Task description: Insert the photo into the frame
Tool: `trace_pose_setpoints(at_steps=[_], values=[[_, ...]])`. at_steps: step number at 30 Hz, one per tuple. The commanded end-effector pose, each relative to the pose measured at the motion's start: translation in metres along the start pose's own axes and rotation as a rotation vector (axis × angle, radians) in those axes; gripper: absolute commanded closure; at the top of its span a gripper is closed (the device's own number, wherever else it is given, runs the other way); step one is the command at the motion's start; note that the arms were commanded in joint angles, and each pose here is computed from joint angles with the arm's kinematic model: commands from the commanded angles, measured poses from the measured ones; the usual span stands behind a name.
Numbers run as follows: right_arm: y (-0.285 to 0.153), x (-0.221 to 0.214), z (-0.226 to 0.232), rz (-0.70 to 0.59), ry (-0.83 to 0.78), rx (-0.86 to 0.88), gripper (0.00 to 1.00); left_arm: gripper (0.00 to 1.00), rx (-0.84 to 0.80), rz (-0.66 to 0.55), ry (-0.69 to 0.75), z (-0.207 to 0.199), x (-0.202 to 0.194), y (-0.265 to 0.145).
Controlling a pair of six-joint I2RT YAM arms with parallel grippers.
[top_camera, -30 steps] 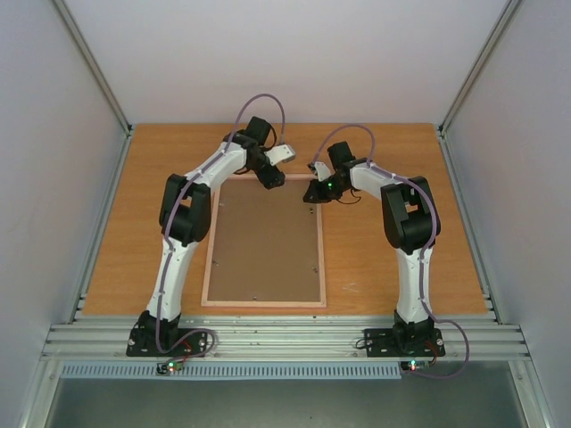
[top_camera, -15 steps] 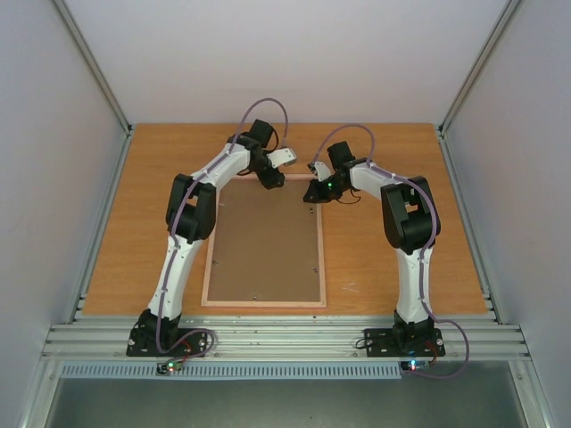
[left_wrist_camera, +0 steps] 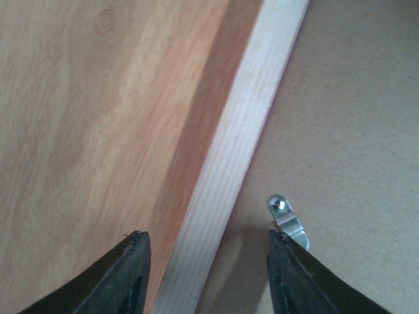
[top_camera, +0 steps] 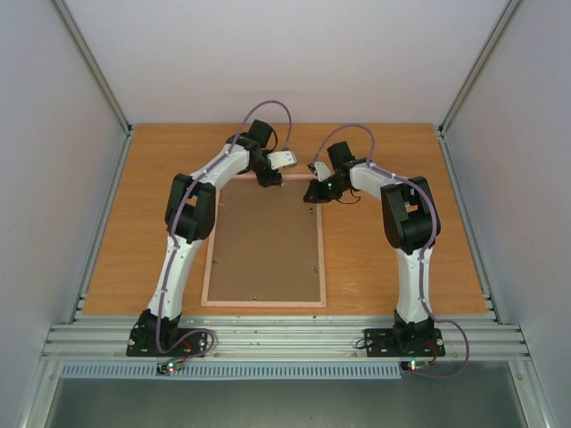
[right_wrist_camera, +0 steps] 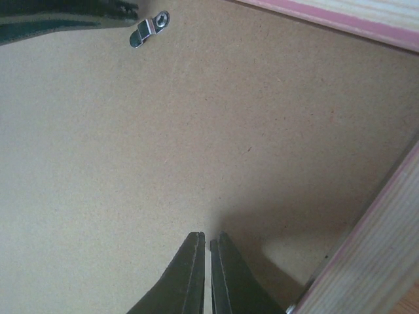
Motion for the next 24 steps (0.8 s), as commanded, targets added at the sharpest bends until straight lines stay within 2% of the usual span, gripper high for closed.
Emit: trace_pose_setpoints(at_steps=[1,4,6,12,17,21,24], values=[[0.009,-0.006,-0.015,0.024,0.015,-0.045,0.93,0.45,-0.084,-0.088,-0.049,-0.006,0.009,-0.015],[0.009,-0.006,-0.014,0.023,0.019,-0.038,0.92,0.32,-0.171,-0.132,-0.104,-0.016,0.018,-0.022],[0.008,-0.005,-0.012,0.021,0.019,-0.034,0.92,0.27,-0.17,-0.133,-0.142,-0.015,0.018,-0.019],[0.01,-0.006,-0.013,0.025,0.024,-0.029,0.92,0.26,-0.178,-0.124,-0.157,-0.014,0.019,-0.016],[0.01,-0.006,-0.013,0.025,0.021,-0.03,0.92,0.26,-0.106,-0.027,-0.061,-0.015,0.006,0.002],[0.01,-0.007,-0.014,0.028,0.022,-0.036,0.92,0.27,-0.109,0.037,0.018,-0.027,-0.004,0.016],[0.011,-0.008,-0.017,0.032,0.023,-0.051,0.93,0.32,-0.099,0.065,0.054,-0.028,-0.01,0.022]])
Point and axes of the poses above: each gripper's point midway between its finger pads, its own y axis out along the fingers, its own z axis along the line the jaws close on, x = y × z, the point moved 2 cm from there along -y, back along the fingers, and after that the axes turned 6 degrees about y, right-handed, at the moved point
